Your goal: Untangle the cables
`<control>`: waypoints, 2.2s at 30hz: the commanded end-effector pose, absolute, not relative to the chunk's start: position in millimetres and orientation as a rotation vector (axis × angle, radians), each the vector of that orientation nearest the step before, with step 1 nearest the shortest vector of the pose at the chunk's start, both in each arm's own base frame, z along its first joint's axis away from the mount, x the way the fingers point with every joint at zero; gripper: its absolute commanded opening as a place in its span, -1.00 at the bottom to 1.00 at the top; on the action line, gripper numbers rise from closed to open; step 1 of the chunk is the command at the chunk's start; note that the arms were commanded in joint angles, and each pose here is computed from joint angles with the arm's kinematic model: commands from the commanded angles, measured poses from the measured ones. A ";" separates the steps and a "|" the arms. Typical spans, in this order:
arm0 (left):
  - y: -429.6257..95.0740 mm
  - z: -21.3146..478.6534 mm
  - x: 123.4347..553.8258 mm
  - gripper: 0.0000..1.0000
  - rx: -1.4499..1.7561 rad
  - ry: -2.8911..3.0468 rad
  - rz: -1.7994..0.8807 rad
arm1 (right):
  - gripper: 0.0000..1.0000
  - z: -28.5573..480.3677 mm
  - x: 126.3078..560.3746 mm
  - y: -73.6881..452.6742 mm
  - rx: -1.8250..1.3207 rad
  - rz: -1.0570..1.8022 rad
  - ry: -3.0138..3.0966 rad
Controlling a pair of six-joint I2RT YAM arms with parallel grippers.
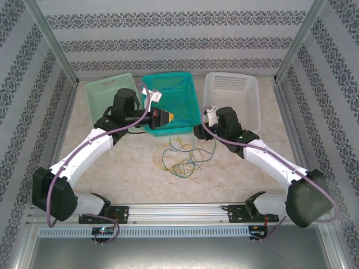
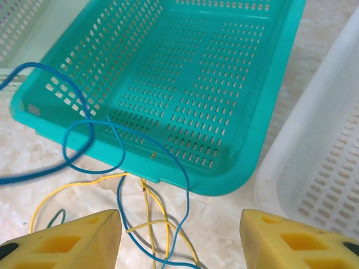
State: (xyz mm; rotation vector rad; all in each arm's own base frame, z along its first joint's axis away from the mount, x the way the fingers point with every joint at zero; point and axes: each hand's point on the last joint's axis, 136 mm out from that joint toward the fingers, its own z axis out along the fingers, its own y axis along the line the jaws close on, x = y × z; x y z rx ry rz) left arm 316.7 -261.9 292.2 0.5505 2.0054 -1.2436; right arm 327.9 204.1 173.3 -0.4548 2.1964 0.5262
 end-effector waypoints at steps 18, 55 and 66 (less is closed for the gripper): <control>-259.9 325.4 307.8 -0.99 0.559 1.893 -1.354 | -0.07 168.9 363.6 234.3 -0.542 0.583 2.103; -175.7 386.9 355.6 -0.94 0.126 1.717 -1.070 | 0.93 153.7 292.4 219.6 -0.461 0.453 2.303; -193.0 381.0 358.4 -0.94 0.052 1.681 -1.344 | 0.81 275.4 332.2 285.4 -0.195 0.978 1.952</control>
